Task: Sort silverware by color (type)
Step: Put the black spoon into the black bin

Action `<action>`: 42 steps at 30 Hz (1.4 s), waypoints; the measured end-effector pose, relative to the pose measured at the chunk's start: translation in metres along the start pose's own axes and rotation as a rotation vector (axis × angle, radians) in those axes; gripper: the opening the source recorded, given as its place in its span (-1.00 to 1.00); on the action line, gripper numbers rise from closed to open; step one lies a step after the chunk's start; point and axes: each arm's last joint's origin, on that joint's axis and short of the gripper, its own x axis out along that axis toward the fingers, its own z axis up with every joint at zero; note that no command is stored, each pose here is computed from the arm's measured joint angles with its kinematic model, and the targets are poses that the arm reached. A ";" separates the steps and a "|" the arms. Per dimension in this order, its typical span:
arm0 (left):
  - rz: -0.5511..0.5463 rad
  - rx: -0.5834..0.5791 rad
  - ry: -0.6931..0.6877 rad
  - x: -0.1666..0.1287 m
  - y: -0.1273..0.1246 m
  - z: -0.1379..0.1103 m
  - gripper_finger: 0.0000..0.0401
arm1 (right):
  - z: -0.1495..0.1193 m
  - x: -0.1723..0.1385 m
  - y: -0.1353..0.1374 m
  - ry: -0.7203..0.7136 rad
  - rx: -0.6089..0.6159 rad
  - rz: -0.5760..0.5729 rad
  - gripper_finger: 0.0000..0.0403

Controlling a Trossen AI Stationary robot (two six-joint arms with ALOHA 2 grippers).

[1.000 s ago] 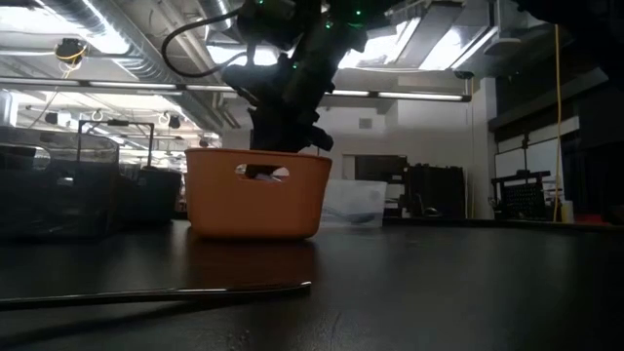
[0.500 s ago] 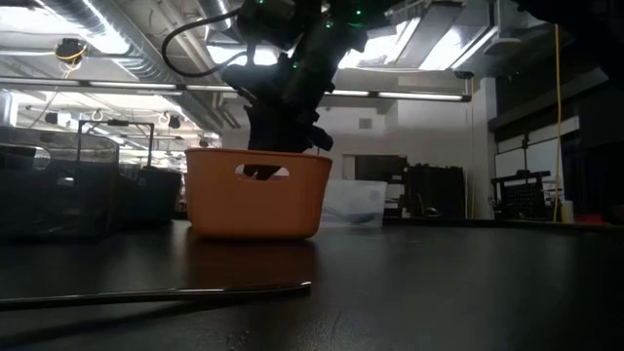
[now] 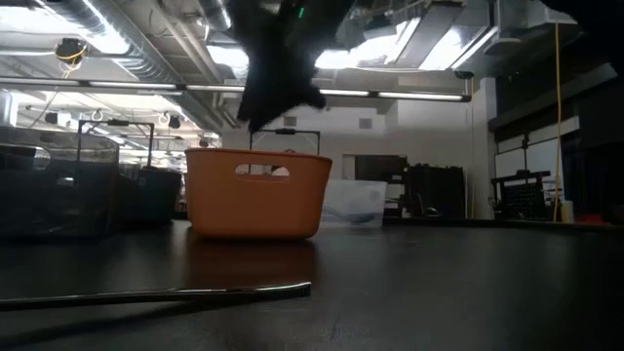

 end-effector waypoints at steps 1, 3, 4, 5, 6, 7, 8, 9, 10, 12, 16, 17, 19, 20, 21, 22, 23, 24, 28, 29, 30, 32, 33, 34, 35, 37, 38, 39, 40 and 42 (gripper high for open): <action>0.000 0.000 -0.001 0.000 0.000 0.000 -0.75 | 0.000 -0.009 0.005 0.002 -0.026 0.005 -0.50; 0.000 0.000 -0.001 0.000 0.000 0.000 -0.75 | -0.001 -0.028 0.014 -0.001 -0.073 0.008 -0.50; 0.000 0.000 -0.002 0.000 0.000 0.000 -0.75 | -0.003 -0.038 0.018 -0.002 -0.100 0.004 -0.50; 0.000 -0.001 -0.007 0.000 0.000 0.000 -0.75 | -0.004 -0.050 0.022 -0.006 -0.117 0.001 -0.50; 0.000 -0.004 -0.009 0.000 0.000 0.001 -0.75 | -0.006 -0.061 0.026 -0.008 -0.136 -0.006 -0.50; 0.002 -0.011 -0.010 0.000 0.000 0.001 -0.75 | -0.008 -0.072 0.029 -0.013 -0.153 -0.011 -0.50; 0.001 -0.016 -0.011 0.001 0.000 0.002 -0.75 | -0.011 -0.085 0.032 -0.020 -0.166 -0.018 -0.50; -0.003 -0.025 -0.012 0.001 -0.001 0.003 -0.75 | -0.014 -0.095 0.034 -0.016 -0.177 -0.031 -0.50; -0.013 -0.037 -0.015 0.002 -0.002 0.004 -0.75 | -0.017 -0.105 0.036 -0.015 -0.187 -0.042 -0.50; -0.047 -0.060 -0.027 0.003 -0.007 0.006 -0.75 | -0.024 -0.125 0.040 -0.015 -0.207 -0.065 -0.50; -0.181 -0.035 -0.086 0.008 -0.027 0.011 -0.75 | -0.040 -0.159 0.043 0.029 -0.243 -0.083 -0.50; -0.225 -0.023 -0.098 0.009 -0.034 0.012 -0.75 | -0.044 -0.166 0.043 0.047 -0.251 -0.088 -0.50; -0.308 0.001 -0.126 0.012 -0.048 0.014 -0.75 | -0.052 -0.180 0.042 0.065 -0.261 -0.104 -0.50; -0.348 0.015 -0.140 0.014 -0.056 0.014 -0.75 | -0.056 -0.187 0.043 0.070 -0.264 -0.116 -0.50; -0.383 0.030 -0.155 0.016 -0.062 0.014 -0.75 | -0.059 -0.194 0.044 0.062 -0.264 -0.131 -0.50; -0.413 0.048 -0.171 0.018 -0.069 0.014 -0.75 | -0.062 -0.201 0.045 0.047 -0.270 -0.146 -0.50; -0.438 0.065 -0.187 0.020 -0.075 0.014 -0.75 | -0.066 -0.207 0.046 0.037 -0.282 -0.161 -0.50; -0.460 0.079 -0.202 0.023 -0.081 0.013 -0.75 | -0.069 -0.213 0.048 0.030 -0.294 -0.170 -0.50; -0.525 0.110 -0.230 0.036 -0.101 0.006 -0.75 | -0.081 -0.234 0.053 -0.003 -0.324 -0.139 -0.50; -0.537 0.121 -0.228 0.040 -0.105 0.004 -0.75 | -0.084 -0.238 0.054 -0.007 -0.330 -0.132 -0.50; -0.549 0.130 -0.220 0.045 -0.110 0.001 -0.75 | -0.087 -0.241 0.054 -0.009 -0.336 -0.126 -0.50; -0.566 0.146 -0.203 0.054 -0.117 -0.005 -0.75 | -0.094 -0.246 0.052 -0.009 -0.348 -0.119 -0.50; -0.573 0.155 -0.189 0.060 -0.121 -0.009 -0.75 | -0.098 -0.247 0.050 -0.006 -0.351 -0.120 -0.50; -0.578 0.164 -0.174 0.065 -0.124 -0.012 -0.75 | -0.102 -0.247 0.049 -0.002 -0.350 -0.125 -0.50; -0.580 0.176 -0.154 0.071 -0.127 -0.016 -0.75 | -0.106 -0.247 0.047 -0.001 -0.344 -0.135 -0.50; -0.574 0.202 -0.109 0.083 -0.130 -0.024 -0.75 | -0.115 -0.244 0.041 0.001 -0.319 -0.165 -0.50; -0.566 0.212 -0.087 0.089 -0.132 -0.029 -0.75 | -0.119 -0.242 0.038 -0.002 -0.301 -0.169 -0.50; -0.558 0.214 -0.065 0.095 -0.133 -0.033 -0.75 | -0.123 -0.240 0.035 -0.005 -0.283 -0.169 -0.50; -0.548 0.215 -0.043 0.101 -0.134 -0.037 -0.75 | -0.127 -0.237 0.032 -0.006 -0.266 -0.170 -0.50; -0.531 0.220 0.002 0.113 -0.136 -0.045 -0.75 | -0.136 -0.230 0.027 -0.011 -0.239 -0.157 -0.50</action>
